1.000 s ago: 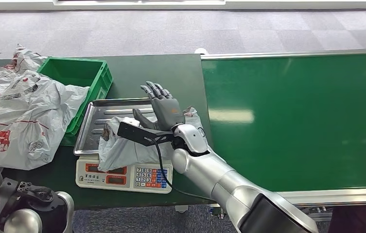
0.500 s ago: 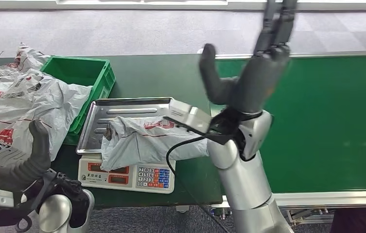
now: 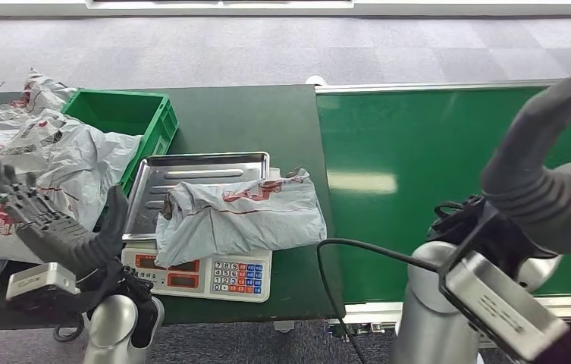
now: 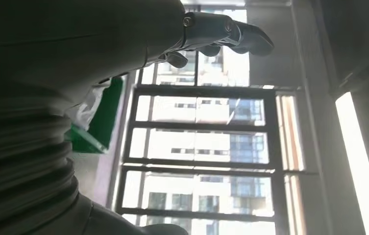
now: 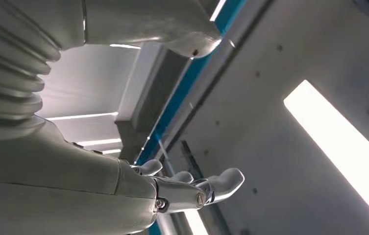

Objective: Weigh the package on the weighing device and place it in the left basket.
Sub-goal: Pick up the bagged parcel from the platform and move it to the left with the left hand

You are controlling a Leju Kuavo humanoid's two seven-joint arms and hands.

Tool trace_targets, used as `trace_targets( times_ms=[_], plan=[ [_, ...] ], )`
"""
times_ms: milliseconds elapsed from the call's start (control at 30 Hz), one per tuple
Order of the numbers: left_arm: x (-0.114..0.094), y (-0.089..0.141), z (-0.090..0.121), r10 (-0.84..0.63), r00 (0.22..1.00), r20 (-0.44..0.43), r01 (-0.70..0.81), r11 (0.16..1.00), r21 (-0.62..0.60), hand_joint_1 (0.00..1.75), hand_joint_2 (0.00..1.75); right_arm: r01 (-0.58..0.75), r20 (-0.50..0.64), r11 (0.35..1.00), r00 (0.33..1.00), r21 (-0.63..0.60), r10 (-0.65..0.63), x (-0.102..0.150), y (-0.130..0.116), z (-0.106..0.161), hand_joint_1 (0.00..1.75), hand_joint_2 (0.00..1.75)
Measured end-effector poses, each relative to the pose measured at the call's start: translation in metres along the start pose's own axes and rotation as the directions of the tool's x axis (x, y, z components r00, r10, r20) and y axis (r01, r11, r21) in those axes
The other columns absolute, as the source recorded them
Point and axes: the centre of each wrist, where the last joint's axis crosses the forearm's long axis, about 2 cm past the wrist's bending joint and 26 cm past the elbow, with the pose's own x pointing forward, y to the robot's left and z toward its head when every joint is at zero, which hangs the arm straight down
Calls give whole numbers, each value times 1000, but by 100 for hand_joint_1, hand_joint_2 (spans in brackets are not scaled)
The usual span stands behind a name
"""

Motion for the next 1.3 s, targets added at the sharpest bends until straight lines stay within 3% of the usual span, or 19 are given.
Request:
trace_targets(
  times_ms=[133, 233, 333, 433, 767, 800, 900, 933, 1300],
  plan=[
    [-27, -8, 14, -120, 991, -62, 92, 938, -334, 0, 175, 27, 0, 997, 1000, -72, -27, -2, -16, 0, 0, 175],
    [-50, -17, 23, -285, 957, -50, 203, 784, -586, 0, 175, 35, -11, 996, 999, -87, -36, -2, -22, 2, 0, 175],
    [-71, -26, 36, -404, 915, 6, 268, 596, -757, 0, 175, 42, -25, 996, 999, -81, -44, -2, -25, 7, 0, 175],
    [-85, -29, 50, -451, 892, 27, 269, 482, -834, 0, 175, 43, -32, 996, 998, -72, -45, -2, -27, 11, 0, 175],
    [-94, -43, 63, -477, 875, 83, 251, 299, -921, 0, 175, 39, -45, 998, 998, -48, -41, -2, -31, 19, 0, 175],
    [-94, -44, 63, -479, 873, 90, 253, 288, -923, 14, 175, 39, -47, 998, 998, -47, -41, -2, -31, 19, 0, 175],
    [-95, -48, 63, -489, 864, 116, 267, 251, -931, 145, 175, 38, -50, 998, 998, -43, -40, -3, -32, 21, 0, 175],
    [-95, -48, 64, -491, 862, 127, 273, 237, -932, 175, 175, 37, -51, 998, 998, -42, -39, -3, -32, 21, 0, 175],
    [-93, -51, 65, -491, 859, 143, 291, 240, -926, 175, 175, 17, -61, 1000, 998, -22, -18, -5, -37, 27, 0, 175]
  ],
)
